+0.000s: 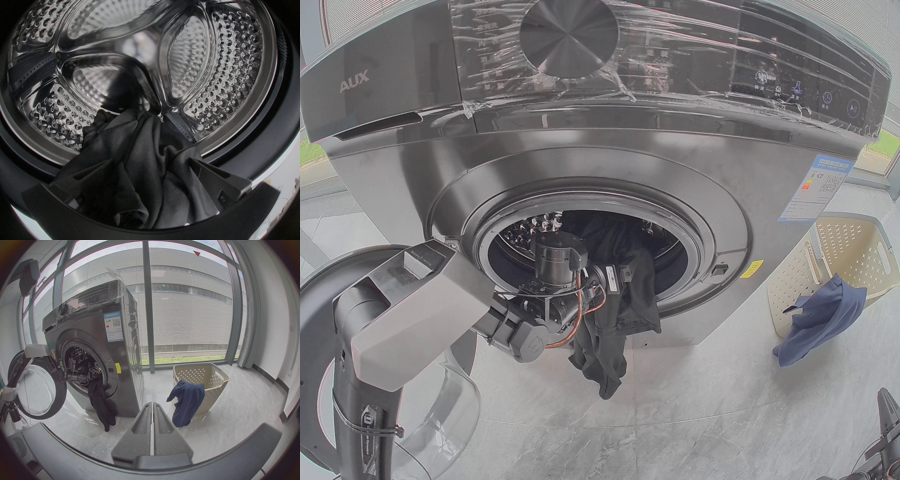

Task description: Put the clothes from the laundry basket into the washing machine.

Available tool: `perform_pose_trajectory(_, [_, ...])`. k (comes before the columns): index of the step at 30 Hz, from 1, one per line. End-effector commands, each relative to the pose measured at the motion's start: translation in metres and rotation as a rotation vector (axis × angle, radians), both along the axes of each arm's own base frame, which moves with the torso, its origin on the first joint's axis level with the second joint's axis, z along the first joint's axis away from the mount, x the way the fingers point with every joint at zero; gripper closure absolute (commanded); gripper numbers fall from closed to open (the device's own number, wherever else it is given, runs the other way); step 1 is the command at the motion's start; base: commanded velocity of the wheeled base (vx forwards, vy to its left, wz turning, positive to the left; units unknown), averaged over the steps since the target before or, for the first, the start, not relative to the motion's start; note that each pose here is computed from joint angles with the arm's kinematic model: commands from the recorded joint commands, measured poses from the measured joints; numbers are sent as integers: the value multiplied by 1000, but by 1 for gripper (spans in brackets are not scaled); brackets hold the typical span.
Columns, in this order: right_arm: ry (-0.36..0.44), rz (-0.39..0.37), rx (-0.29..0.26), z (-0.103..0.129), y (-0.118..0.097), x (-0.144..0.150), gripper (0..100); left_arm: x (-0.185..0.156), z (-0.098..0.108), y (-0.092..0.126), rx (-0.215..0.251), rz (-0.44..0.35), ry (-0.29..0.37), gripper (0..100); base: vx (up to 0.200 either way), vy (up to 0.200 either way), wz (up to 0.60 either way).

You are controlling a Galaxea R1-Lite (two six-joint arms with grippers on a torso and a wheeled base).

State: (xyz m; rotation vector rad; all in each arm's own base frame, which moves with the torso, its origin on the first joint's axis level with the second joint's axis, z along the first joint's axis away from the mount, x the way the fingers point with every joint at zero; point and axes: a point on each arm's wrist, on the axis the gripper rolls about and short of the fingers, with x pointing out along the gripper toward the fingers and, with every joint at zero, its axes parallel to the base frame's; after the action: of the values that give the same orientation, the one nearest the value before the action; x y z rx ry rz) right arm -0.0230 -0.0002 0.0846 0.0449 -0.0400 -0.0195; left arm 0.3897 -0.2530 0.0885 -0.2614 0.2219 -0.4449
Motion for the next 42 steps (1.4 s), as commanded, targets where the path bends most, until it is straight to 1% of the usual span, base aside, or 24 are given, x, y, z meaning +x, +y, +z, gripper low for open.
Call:
perform_pose_trajectory(1, [-5,0,0,-3,0,0,100,2,-14,-1,20,2,30,0,0,0,0])
perform_pose_trajectory(5, [-5,0,0,-3,0,0,100,5,-23,-4,35,0,38,0,0,0,0])
perform_pose_trajectory(6, [-5,0,0,-3,0,0,100,6,-25,-4,36,0,40,100,0,0,0])
perform_pose_trajectory(13, [-5,0,0,-3,0,0,100,11,-23,-8,30,-1,32,100,0,0,0])
perform_pose_trajectory(17, [-5,0,0,-3,0,0,100,17,-14,-10,8,2,1,100,0,0,0])
perform_pose_trajectory(20, [-3,0,0,-3,0,0,100,19,-4,-11,-14,3,-22,100,0,0,0])
perform_pose_trajectory(21, [-5,0,0,-3,0,0,100,19,-4,-11,-15,3,-24,100,0,0,0])
perform_pose_trajectory(22, [-5,0,0,-3,0,0,100,20,1,-12,-23,2,-28,100,0,0,0])
perform_pose_trajectory(23, [-5,0,0,-3,0,0,100,20,3,-12,-26,3,-26,100,0,0,0])
perform_pose_trajectory(24, [-3,0,0,-3,0,0,100,21,4,-12,-35,5,-7,100,0,0,0])
perform_pose_trajectory(26, [-5,0,0,-3,0,0,100,22,6,-14,-68,12,17,100,0,0,0])
perform_pose_trajectory(28, [-5,0,0,-3,0,0,100,22,8,-17,-92,12,24,100,0,0,0])
perform_pose_trajectory(32, [-5,0,0,-3,0,0,100,19,3,-18,-89,5,46,100,0,0,0])
perform_pose_trajectory(38, [-3,0,0,-3,0,0,100,17,-1,-20,-101,12,38,100,0,0,0])
perform_pose_trajectory(39, [-5,0,0,-3,0,0,100,18,0,-20,-104,12,31,100,0,0,0])
perform_pose_trajectory(40, [-3,0,0,-3,0,0,100,19,6,-19,-116,12,16,100,0,0,0])
perform_pose_trajectory(42, [-3,0,0,-3,0,0,100,21,13,-16,-127,12,8,100,0,0,0])
